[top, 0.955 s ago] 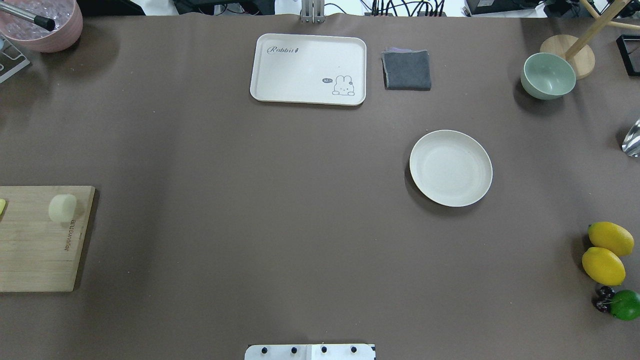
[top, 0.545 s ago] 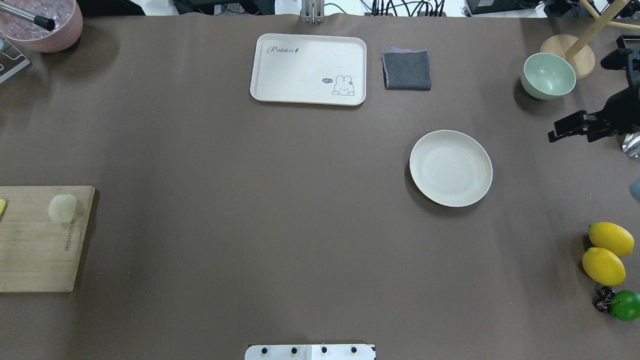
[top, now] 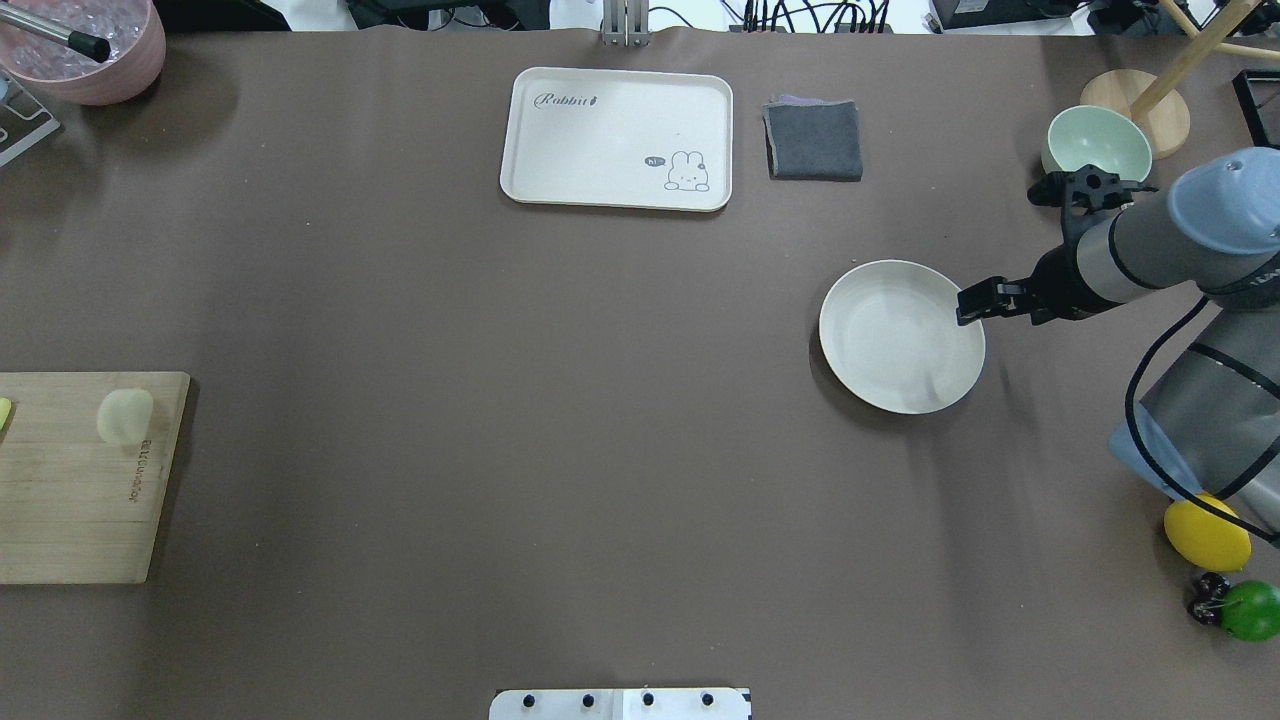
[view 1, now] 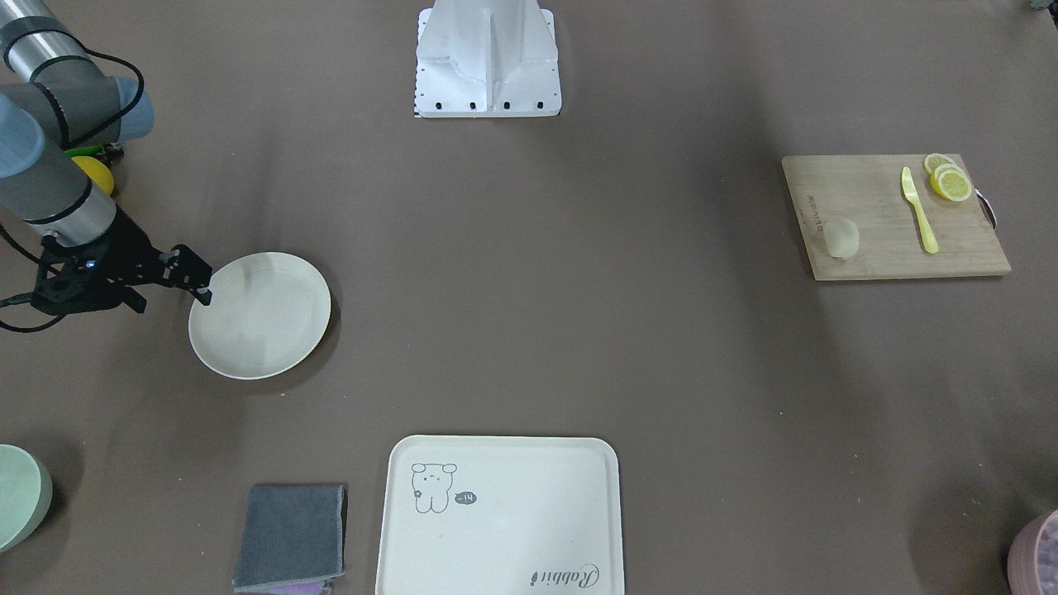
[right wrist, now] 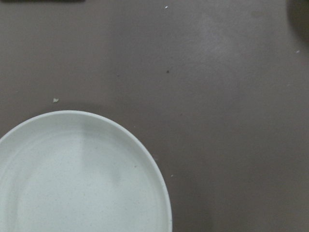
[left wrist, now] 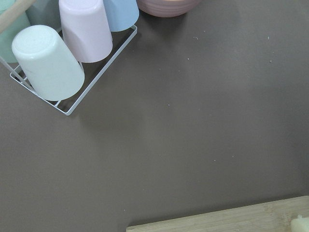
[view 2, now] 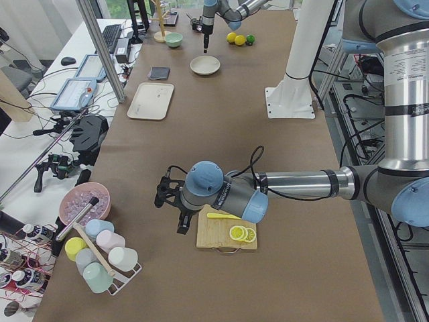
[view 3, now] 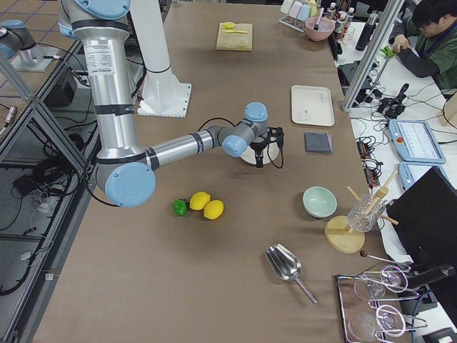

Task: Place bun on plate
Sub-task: 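Reach the right gripper to the white plate and grip its rim, then drag the white plate with the right gripper toward the table centre, release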

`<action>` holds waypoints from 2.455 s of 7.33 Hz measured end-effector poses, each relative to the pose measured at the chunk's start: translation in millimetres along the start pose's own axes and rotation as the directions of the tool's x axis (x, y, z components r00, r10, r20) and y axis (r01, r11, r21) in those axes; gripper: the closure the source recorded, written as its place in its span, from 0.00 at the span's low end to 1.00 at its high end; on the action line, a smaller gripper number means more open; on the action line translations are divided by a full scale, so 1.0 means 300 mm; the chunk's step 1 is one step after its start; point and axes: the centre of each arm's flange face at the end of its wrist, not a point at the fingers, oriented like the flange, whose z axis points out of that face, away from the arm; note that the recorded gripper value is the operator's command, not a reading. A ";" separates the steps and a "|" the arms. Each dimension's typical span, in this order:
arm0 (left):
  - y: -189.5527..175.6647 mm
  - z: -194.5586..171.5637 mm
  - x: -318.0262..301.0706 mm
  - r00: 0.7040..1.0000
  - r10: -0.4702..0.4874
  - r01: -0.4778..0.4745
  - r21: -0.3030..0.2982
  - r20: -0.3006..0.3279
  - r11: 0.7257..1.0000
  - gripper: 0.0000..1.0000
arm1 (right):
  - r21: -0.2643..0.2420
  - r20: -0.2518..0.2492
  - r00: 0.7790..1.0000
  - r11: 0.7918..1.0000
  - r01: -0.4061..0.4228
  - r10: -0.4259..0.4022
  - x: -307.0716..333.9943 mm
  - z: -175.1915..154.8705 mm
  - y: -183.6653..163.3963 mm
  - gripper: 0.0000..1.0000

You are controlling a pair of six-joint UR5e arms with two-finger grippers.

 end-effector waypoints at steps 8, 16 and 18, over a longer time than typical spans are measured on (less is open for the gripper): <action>-0.009 -0.002 0.000 1.000 0.001 -0.001 0.002 0.000 1.000 0.02 | -0.036 -0.014 0.999 0.999 -0.031 0.031 -0.061 0.116 0.048 1.00; -0.033 -0.017 0.026 1.000 -0.007 0.007 0.015 -0.004 1.000 0.02 | -0.019 0.211 0.950 0.972 -0.233 0.231 -0.468 -0.144 -0.065 1.00; -0.028 0.027 0.090 0.997 -0.078 0.078 0.014 -0.026 0.997 0.02 | 0.018 0.231 0.938 0.963 -0.268 0.257 -0.696 -0.084 0.027 1.00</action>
